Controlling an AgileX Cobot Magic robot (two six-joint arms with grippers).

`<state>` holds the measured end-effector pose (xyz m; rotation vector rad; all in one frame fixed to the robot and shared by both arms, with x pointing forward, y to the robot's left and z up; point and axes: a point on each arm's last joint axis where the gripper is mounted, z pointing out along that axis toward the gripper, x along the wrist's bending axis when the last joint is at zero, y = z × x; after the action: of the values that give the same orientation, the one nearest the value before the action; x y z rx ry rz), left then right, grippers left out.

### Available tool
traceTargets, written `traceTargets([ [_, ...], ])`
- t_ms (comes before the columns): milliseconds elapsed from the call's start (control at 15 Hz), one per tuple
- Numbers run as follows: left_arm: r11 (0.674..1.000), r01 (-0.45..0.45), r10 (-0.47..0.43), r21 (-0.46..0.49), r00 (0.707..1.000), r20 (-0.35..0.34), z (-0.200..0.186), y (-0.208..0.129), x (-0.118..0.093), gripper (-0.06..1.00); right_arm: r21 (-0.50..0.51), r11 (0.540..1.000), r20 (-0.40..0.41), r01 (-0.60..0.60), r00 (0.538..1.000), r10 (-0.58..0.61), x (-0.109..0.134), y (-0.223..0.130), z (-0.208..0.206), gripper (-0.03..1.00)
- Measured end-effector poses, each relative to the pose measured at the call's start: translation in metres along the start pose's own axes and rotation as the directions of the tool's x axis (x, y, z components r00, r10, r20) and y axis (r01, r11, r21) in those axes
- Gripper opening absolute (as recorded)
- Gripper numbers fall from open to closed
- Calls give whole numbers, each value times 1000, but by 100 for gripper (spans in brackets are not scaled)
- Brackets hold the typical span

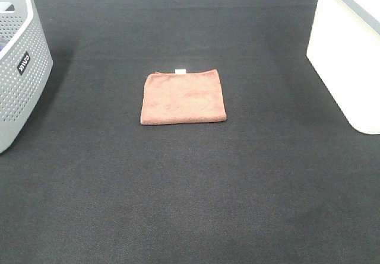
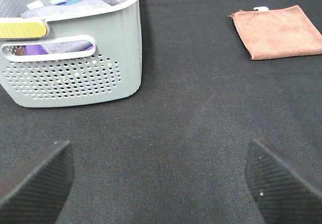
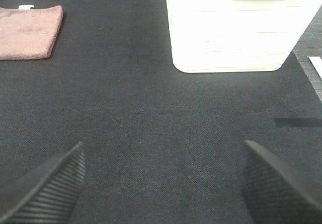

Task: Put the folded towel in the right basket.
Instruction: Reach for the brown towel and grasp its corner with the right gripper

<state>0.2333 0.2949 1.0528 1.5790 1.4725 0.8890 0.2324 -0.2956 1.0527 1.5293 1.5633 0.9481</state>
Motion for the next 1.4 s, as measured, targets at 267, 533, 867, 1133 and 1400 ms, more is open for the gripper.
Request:
traceTargets([
  [267,1000,0,0,0,1000,0,0,0,0,87,0,1000,0,0,1000,0,0,0,0,78],
  [533,1000,0,0,0,1000,0,0,0,0,87,0,1000,0,0,1000,0,0,0,0,78],
  [867,1000,0,0,0,1000,0,0,0,0,87,0,1000,0,0,1000,0,0,0,0,78],
  [1133,1000,0,0,0,1000,0,0,0,0,87,0,1000,0,0,1000,0,0,0,0,78],
  [1400,1000,0,0,0,1000,0,0,0,0,87,0,1000,0,0,1000,0,0,0,0,78],
])
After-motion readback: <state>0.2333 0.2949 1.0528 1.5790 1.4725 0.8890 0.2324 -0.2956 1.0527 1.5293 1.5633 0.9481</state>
